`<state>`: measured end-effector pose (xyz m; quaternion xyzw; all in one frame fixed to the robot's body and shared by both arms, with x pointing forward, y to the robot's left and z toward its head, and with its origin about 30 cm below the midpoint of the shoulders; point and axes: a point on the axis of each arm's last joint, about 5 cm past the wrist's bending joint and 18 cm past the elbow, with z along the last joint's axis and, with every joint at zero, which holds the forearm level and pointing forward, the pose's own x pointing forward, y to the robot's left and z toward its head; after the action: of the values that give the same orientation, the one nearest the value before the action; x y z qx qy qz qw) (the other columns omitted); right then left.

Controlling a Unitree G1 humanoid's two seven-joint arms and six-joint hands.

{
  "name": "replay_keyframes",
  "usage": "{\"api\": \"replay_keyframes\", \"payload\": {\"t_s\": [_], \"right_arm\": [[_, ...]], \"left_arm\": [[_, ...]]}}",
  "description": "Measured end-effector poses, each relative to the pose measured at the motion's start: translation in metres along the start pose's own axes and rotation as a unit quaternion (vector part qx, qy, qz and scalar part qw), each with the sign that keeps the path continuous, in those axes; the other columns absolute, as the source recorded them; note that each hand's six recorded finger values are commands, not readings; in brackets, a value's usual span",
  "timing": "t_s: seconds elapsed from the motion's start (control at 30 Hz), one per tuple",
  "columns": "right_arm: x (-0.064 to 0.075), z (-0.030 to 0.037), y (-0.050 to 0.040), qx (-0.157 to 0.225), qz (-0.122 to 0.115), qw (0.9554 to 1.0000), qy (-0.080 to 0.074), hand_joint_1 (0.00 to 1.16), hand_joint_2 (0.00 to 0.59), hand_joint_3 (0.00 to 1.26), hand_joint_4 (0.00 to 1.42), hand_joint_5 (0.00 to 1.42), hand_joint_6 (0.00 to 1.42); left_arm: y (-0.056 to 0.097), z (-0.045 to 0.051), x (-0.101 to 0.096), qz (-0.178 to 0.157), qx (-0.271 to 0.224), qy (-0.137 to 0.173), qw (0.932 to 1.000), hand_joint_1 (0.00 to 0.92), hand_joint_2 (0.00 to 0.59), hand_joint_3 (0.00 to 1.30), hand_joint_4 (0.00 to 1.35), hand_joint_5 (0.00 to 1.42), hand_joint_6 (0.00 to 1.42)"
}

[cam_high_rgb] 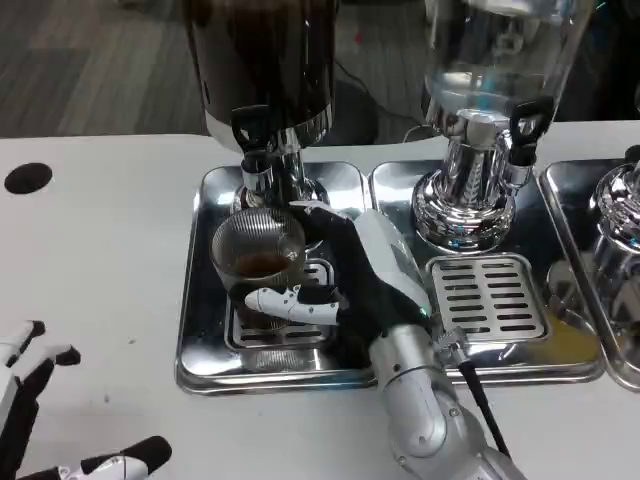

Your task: Grasp the cup under the faucet to collect the drink, then remove the cup.

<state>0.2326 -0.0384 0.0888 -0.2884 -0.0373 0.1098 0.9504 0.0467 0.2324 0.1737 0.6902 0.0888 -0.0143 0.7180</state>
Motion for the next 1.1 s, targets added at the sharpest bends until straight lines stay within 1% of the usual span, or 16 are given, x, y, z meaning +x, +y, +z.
{"api": "replay_keyframes", "payload": {"t_s": [0.23, 0.53, 0.8, 1.1], "right_arm": [[-0.001, -0.0017, -0.0005, 0.004, -0.004, 1.0000, 0.000, 0.72, 0.098, 0.41, 0.43, 0.39, 0.20], [-0.003, -0.0043, -0.0039, 0.013, -0.014, 0.9998, 0.005, 0.72, 0.102, 0.41, 0.44, 0.40, 0.21], [-0.007, -0.0067, -0.0072, 0.019, -0.017, 0.9997, 0.008, 0.71, 0.106, 0.42, 0.46, 0.41, 0.21], [-0.009, -0.0100, -0.0123, 0.015, -0.019, 0.9997, 0.009, 0.71, 0.106, 0.43, 0.47, 0.42, 0.22]], "left_arm": [[0.000, 0.0007, 0.001, -0.001, -0.001, -0.002, 1.0000, 0.000, 0.067, 0.31, 0.12, 0.19, 0.48], [0.000, 0.0048, 0.006, 0.001, -0.009, -0.014, 0.9999, 0.000, 0.070, 0.31, 0.12, 0.19, 0.48], [0.000, 0.0061, 0.008, -0.001, -0.010, -0.016, 0.9998, 0.000, 0.073, 0.31, 0.12, 0.19, 0.47], [-0.001, 0.0076, 0.012, 0.000, -0.003, -0.016, 0.9999, 0.000, 0.074, 0.31, 0.12, 0.19, 0.46]]}}
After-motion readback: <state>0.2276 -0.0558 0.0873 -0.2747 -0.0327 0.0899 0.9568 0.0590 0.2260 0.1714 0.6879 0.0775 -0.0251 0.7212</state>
